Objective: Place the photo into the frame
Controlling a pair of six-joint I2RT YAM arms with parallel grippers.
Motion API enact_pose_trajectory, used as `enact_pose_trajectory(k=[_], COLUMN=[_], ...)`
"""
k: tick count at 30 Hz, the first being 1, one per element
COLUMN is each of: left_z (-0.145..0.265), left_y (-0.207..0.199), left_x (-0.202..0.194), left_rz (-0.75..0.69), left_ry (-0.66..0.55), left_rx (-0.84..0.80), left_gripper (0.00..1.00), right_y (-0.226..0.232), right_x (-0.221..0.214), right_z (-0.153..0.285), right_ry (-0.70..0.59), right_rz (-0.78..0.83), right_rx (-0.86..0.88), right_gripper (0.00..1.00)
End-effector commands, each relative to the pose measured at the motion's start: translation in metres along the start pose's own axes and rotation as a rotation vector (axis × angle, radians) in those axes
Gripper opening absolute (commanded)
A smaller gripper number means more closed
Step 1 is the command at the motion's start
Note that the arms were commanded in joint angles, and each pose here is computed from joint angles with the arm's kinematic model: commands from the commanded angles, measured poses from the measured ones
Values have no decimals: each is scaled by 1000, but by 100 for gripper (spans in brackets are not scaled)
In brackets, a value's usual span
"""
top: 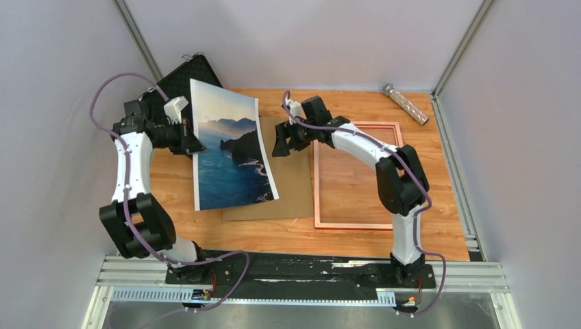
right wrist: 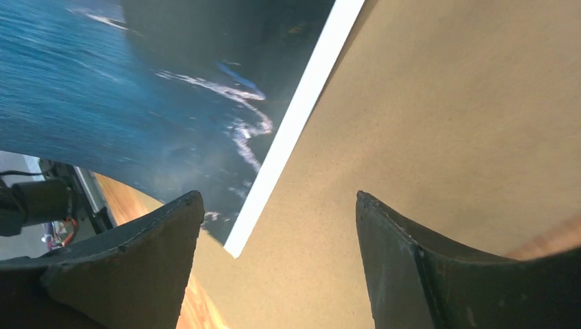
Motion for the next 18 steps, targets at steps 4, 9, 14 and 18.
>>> enact_pose_trajectory(k=[4,9,14,18], left_z=[22,22,13,6], left_y=[-59,-92,-123,-139], left_x=[62,93,127,145], left_rz=[-135,-219,-329,-402], left_ry=[-90,-78,-63,-47], left_rx=[159,211,249,319], left_gripper=[0,0,0,0], right_y=[70,107,135,144], right_x=[73,100,123,134], right_z=[92,134,164,179], right_ry=[-305,-429,-518,-552], right_rz=[73,35,61,42], right_rx=[-8,32,72,91], right_gripper=[84,89,88,88])
Point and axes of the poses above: each gripper's point midway between its finger pads, its own z axis back along the fingers, its own y axis along the line the jaws close on, x = y × z, the point moved 4 cm from there along z, back along the fingers, and after that the axes turned 10 degrees about -z, right-handed, at the moved point
